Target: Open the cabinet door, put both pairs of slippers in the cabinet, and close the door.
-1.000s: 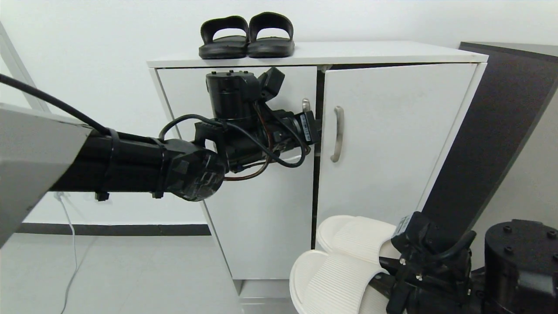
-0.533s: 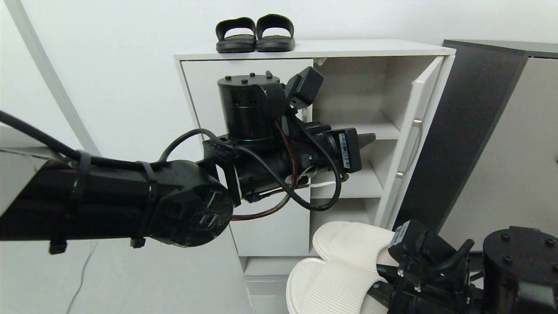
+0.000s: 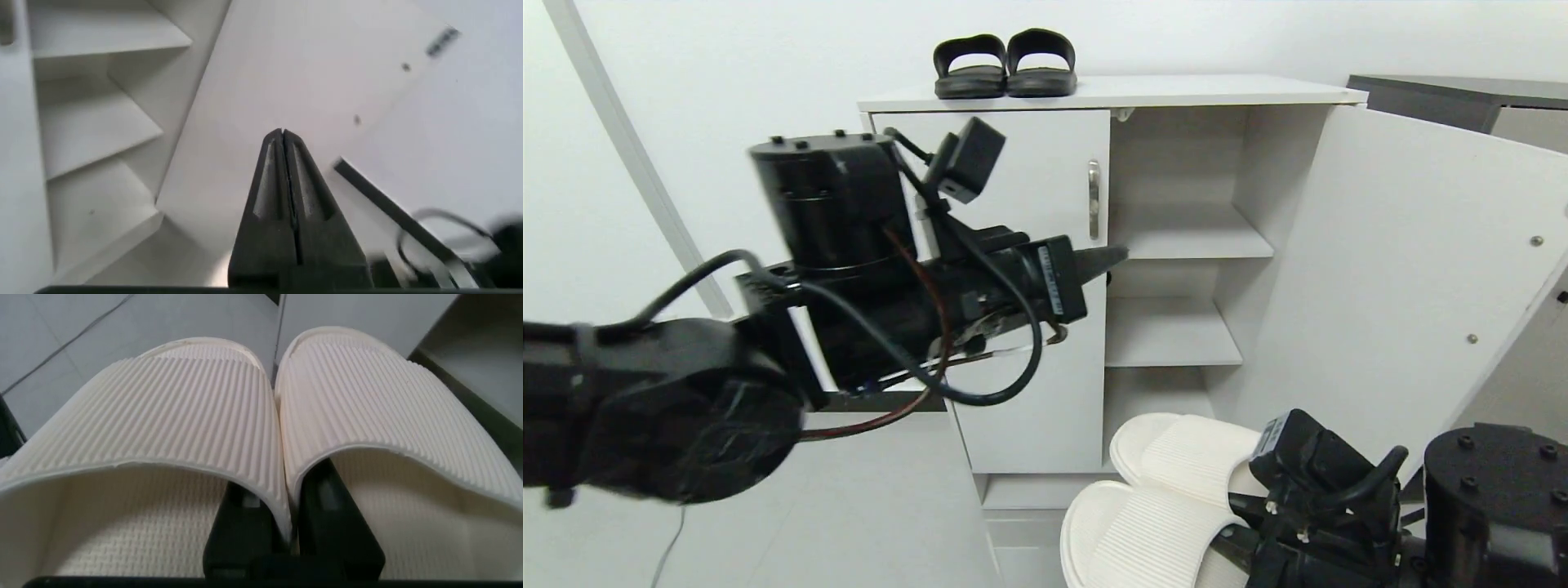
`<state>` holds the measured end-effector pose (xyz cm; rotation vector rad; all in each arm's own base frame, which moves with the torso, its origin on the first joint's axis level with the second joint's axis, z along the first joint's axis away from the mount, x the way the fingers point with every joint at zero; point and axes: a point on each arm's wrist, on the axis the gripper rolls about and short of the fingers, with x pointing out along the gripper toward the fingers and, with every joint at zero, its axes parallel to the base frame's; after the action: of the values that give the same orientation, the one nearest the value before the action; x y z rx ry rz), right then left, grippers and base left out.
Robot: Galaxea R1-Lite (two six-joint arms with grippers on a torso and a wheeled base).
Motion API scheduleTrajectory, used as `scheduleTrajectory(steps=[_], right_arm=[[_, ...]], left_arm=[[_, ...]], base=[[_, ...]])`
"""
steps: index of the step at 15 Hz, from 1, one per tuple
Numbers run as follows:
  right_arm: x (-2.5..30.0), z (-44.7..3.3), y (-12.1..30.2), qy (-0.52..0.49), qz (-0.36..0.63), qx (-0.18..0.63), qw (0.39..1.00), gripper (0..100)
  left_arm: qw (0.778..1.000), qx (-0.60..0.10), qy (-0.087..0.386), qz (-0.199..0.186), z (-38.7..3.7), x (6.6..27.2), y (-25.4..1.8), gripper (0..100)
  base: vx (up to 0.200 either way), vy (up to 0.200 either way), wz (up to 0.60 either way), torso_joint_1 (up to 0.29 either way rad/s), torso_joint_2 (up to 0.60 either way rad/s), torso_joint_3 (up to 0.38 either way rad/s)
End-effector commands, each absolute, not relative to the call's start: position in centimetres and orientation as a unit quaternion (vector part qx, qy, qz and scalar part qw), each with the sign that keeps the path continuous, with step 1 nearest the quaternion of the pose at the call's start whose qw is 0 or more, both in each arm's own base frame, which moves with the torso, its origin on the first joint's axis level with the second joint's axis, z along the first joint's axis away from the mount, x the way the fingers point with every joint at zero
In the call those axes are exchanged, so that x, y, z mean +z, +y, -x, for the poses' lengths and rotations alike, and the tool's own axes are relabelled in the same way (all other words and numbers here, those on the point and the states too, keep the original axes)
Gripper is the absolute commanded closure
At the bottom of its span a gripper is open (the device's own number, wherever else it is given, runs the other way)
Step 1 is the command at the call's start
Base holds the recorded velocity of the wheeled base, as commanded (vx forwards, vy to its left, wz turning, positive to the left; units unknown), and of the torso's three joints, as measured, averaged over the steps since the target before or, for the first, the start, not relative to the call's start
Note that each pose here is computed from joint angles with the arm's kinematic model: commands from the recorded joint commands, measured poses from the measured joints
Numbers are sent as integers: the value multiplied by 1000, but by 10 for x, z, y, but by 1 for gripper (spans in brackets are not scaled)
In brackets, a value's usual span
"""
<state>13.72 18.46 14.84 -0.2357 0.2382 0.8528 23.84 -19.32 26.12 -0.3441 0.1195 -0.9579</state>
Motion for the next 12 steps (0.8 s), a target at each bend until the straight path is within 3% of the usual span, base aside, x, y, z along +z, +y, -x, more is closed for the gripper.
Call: scheduleTrajectory(steps=[1,3,5,7,9,12], right_arm=[[149,-139,184,115,113,408,899,100],[149,-140,184,115,113,407,899,100],[149,-141,183,114,110,404,901,100],[150,-144,183,114,108,399,903,100],[147,-147,184,120,111,397,903,100],[147,-147,184,119,111,397,903,100]], left_arm=[[883,-438,26,166,-163,268,-120,100],[897,-410,18,167,-115,258,-79,100],[924,-347,20,160,-80,243,-48,100],[956,-268,9,119,-22,217,-13,100],[980,-179,10,83,14,192,2,100],[992,-101,-9,81,38,159,2,100]], base=[[0,0,0,0,0,0],[0,0,0,0,0,0],[0,0,0,0,0,0],[0,0,0,0,0,0],[0,0,0,0,0,0],[0,0,0,0,0,0]])
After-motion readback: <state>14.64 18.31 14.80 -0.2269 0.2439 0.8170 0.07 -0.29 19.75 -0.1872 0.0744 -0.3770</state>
